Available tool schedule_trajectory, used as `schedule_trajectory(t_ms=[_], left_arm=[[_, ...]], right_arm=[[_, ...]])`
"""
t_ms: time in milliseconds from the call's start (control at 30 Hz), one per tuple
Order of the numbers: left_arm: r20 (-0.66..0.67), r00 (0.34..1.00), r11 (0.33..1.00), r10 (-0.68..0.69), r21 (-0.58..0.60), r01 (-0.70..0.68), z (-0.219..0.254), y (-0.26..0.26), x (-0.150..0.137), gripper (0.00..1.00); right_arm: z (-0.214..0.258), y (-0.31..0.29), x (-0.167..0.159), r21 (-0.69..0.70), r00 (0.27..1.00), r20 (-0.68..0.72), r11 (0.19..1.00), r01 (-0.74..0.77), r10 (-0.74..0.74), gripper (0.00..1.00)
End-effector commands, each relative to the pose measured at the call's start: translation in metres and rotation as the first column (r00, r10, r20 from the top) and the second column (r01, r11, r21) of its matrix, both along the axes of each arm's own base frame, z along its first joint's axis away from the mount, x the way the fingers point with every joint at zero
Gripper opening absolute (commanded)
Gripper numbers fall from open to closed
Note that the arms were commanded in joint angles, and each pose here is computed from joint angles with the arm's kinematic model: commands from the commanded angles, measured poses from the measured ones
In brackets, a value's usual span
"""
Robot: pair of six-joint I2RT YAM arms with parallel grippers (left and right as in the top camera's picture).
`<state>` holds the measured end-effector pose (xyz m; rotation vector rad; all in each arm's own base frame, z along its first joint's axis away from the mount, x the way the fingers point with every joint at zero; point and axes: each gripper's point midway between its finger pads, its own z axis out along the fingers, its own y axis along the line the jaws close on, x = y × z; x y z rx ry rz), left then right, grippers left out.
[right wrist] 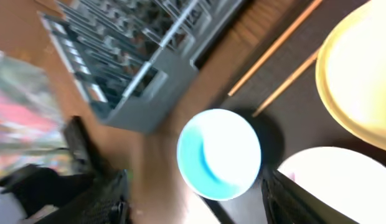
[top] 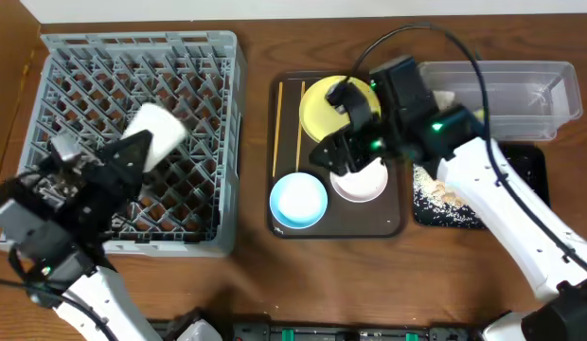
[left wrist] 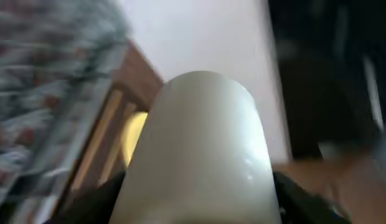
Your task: Sort waste into correct bins and load items into the dishwasher
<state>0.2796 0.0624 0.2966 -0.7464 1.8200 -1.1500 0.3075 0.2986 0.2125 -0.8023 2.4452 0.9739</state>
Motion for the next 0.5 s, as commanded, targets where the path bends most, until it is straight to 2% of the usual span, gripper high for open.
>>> schedule_trajectory(t_ms=[0, 100, 167, 200, 233, 300, 433, 467], left_arm=[[-0.15, 0.958, 0.966, 0.244, 0.123, -0.226, -0.03, 0.042, -0.005, 0.47], [-0.339, 0.826, 0.887, 0.45, 0.273, -0.371, -0.065, 0.074, -0.03, 0.47], [-0.435, 0.677, 0.8, 0.594, 0.406, -0.441, -0.079, 0.097, -0.058, 0.48], [-0.464, 0.566, 0.729, 0.682, 0.498, -0.47, -0.081, 0.112, -0.078, 0.47], [-0.458, 0.487, 0.666, 0.744, 0.571, -0.48, -0.078, 0.124, -0.093, 0.48], [-0.453, 0.444, 0.632, 0.773, 0.607, -0.482, -0.076, 0.13, -0.101, 0.47], [-0.519, 0.376, 0.641, 0.768, 0.62, -0.453, -0.096, 0.14, -0.103, 0.48], [-0.559, 0.357, 0.662, 0.749, 0.603, -0.446, -0.108, 0.143, -0.099, 0.49]], right_arm=[[0.003, 0.002, -0.001, -0.071, 0.995, 0.101, 0.997, 0.001, 0.006, 0.67], [0.001, 0.007, -0.005, -0.089, 0.994, 0.113, 0.996, -0.005, 0.015, 0.68], [0.001, 0.009, -0.007, -0.092, 0.993, 0.114, 0.996, -0.012, 0.023, 0.69], [0.001, 0.01, -0.008, -0.093, 0.992, 0.119, 0.995, -0.018, 0.03, 0.69], [0.001, 0.009, -0.008, -0.093, 0.992, 0.119, 0.995, -0.017, 0.028, 0.7], [0.001, 0.01, -0.007, -0.093, 0.992, 0.12, 0.996, -0.017, 0.028, 0.7], [0.001, 0.01, -0.008, -0.093, 0.992, 0.12, 0.996, -0.018, 0.029, 0.7], [0.0, 0.009, -0.008, -0.095, 0.993, 0.115, 0.995, -0.018, 0.029, 0.7]])
